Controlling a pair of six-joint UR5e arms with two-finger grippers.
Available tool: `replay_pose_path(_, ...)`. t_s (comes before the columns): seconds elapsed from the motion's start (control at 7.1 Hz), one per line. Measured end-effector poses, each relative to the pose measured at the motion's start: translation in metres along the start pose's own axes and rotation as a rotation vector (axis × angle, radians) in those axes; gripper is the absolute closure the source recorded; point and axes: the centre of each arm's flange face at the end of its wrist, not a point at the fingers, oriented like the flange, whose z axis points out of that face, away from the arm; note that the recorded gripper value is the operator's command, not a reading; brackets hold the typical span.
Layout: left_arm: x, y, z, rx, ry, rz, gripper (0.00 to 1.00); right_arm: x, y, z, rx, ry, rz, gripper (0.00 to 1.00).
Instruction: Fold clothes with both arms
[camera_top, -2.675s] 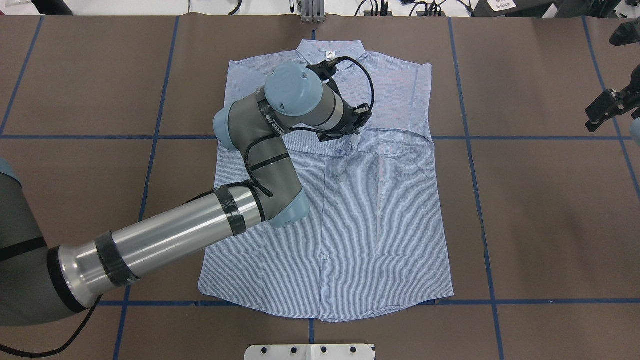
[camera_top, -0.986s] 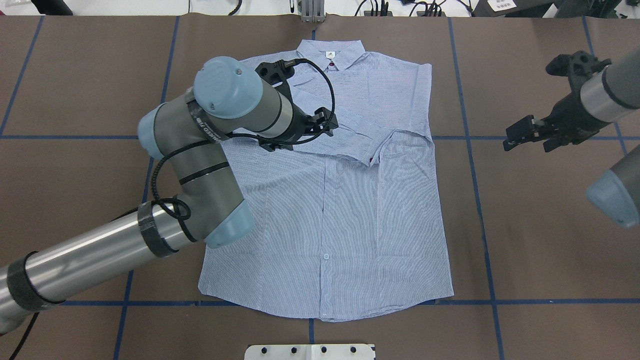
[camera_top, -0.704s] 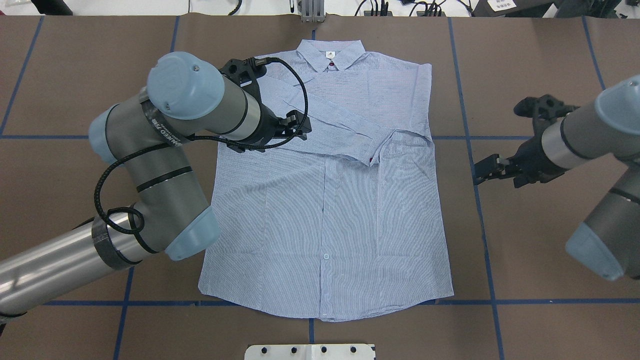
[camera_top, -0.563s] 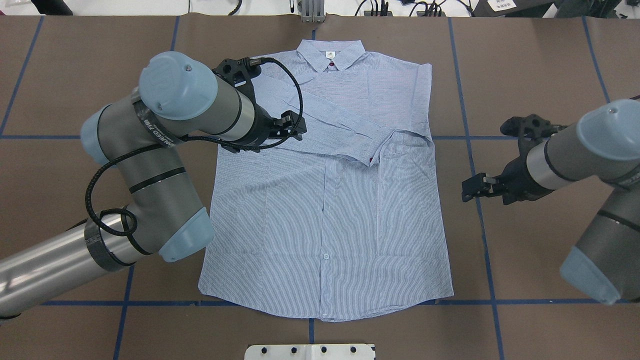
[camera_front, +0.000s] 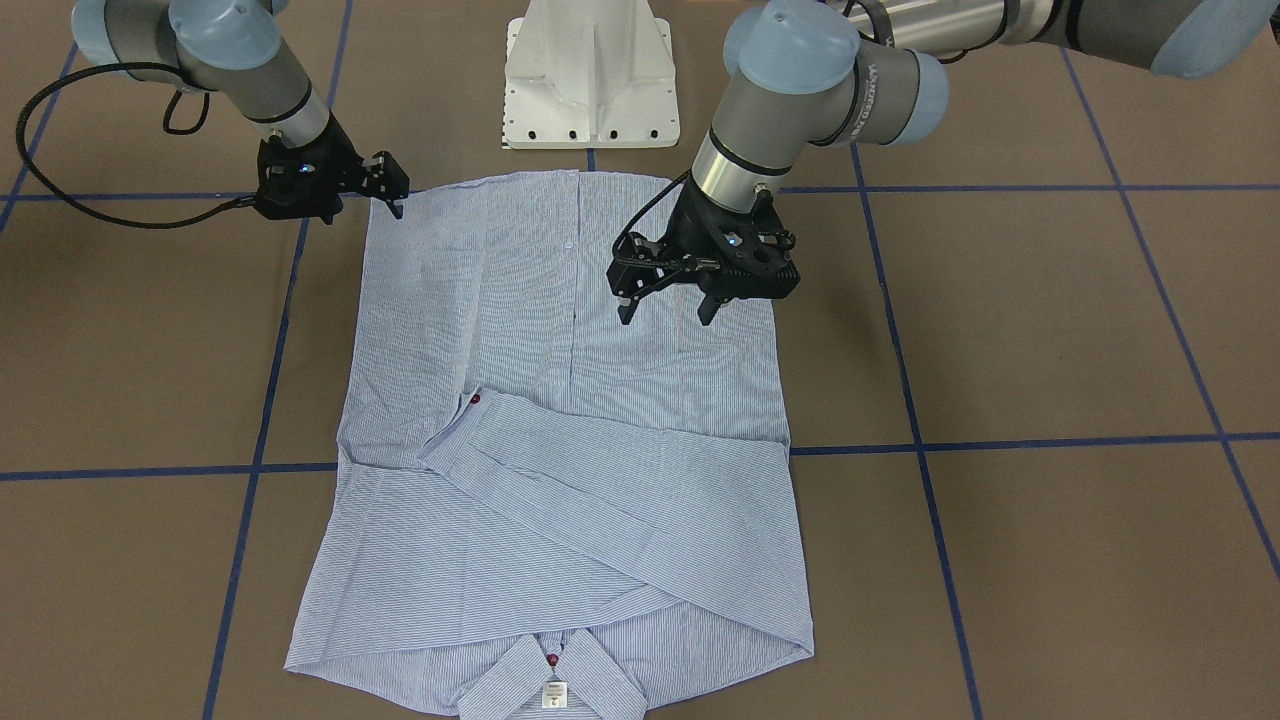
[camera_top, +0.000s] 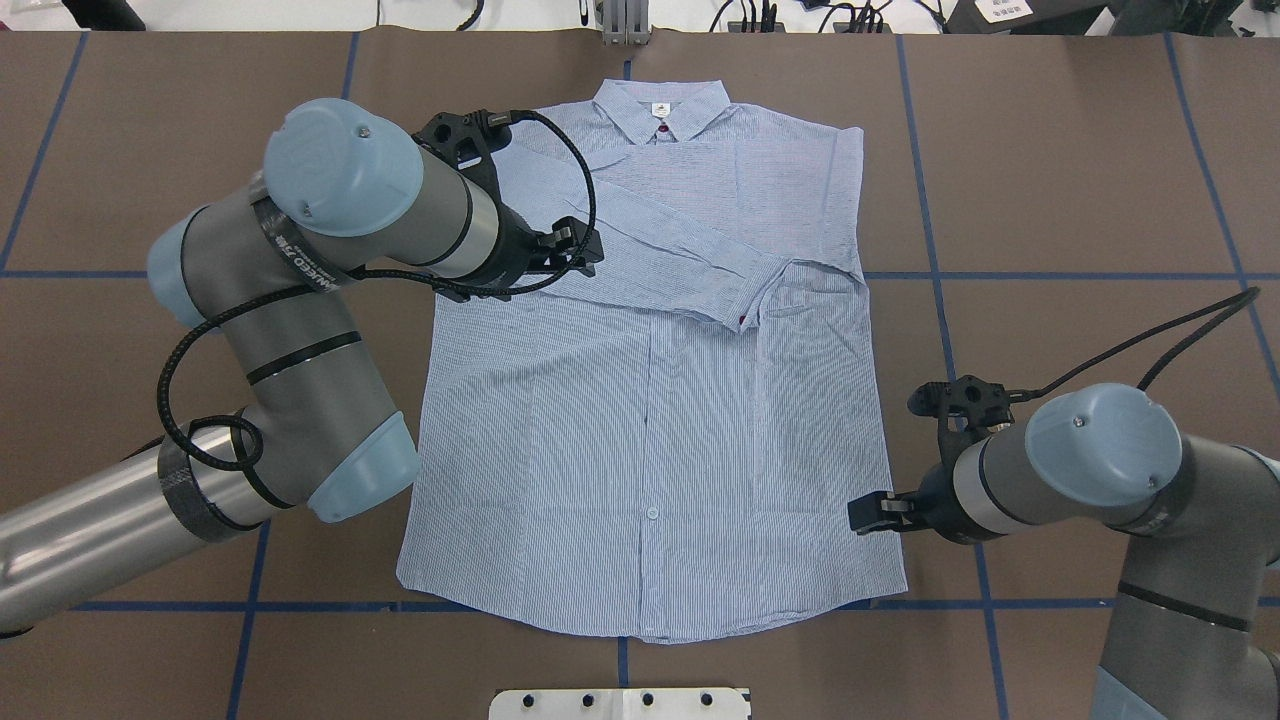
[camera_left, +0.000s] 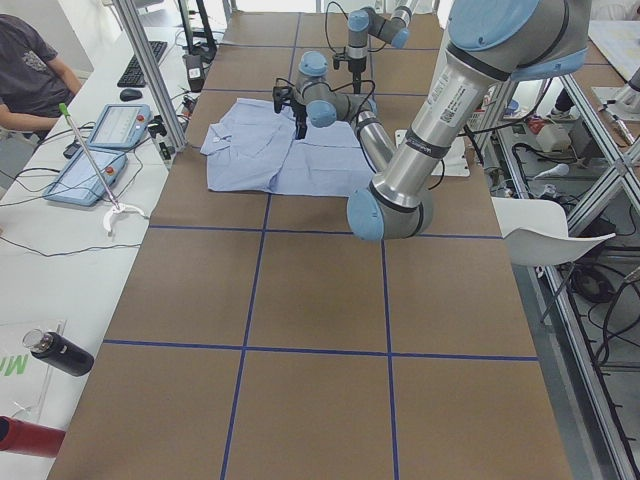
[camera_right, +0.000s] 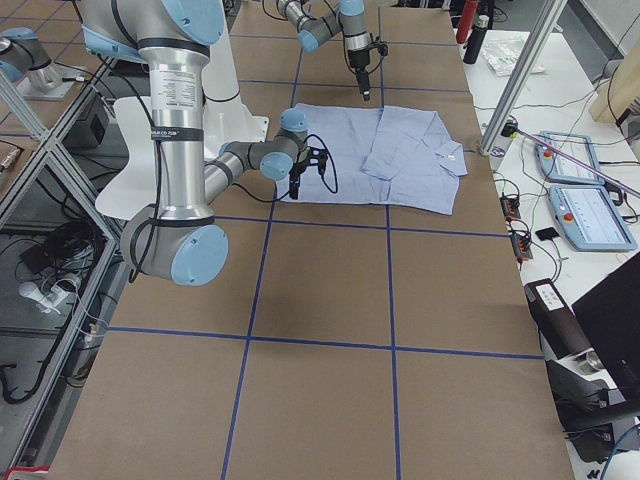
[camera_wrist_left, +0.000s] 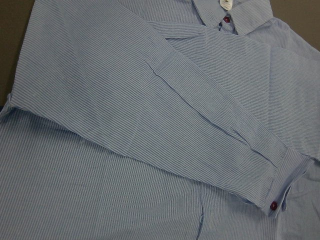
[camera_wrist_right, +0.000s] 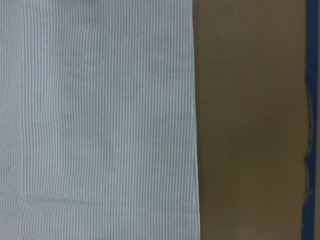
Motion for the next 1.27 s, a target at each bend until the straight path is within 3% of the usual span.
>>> replay_pose_path(0.42, 0.000, -0.001, -0.001, 0.005, 0.001, -0.007, 0.01, 0.001, 0.029, 0.016, -0.049, 0.022, -0.026, 0.14)
replay_pose_path(1.27, -0.001, -0.005, -0.002, 0.012, -0.001, -0.010, 0.01, 0.001, 0.032, 0.034, -0.075, 0.042, -0.029, 0.26)
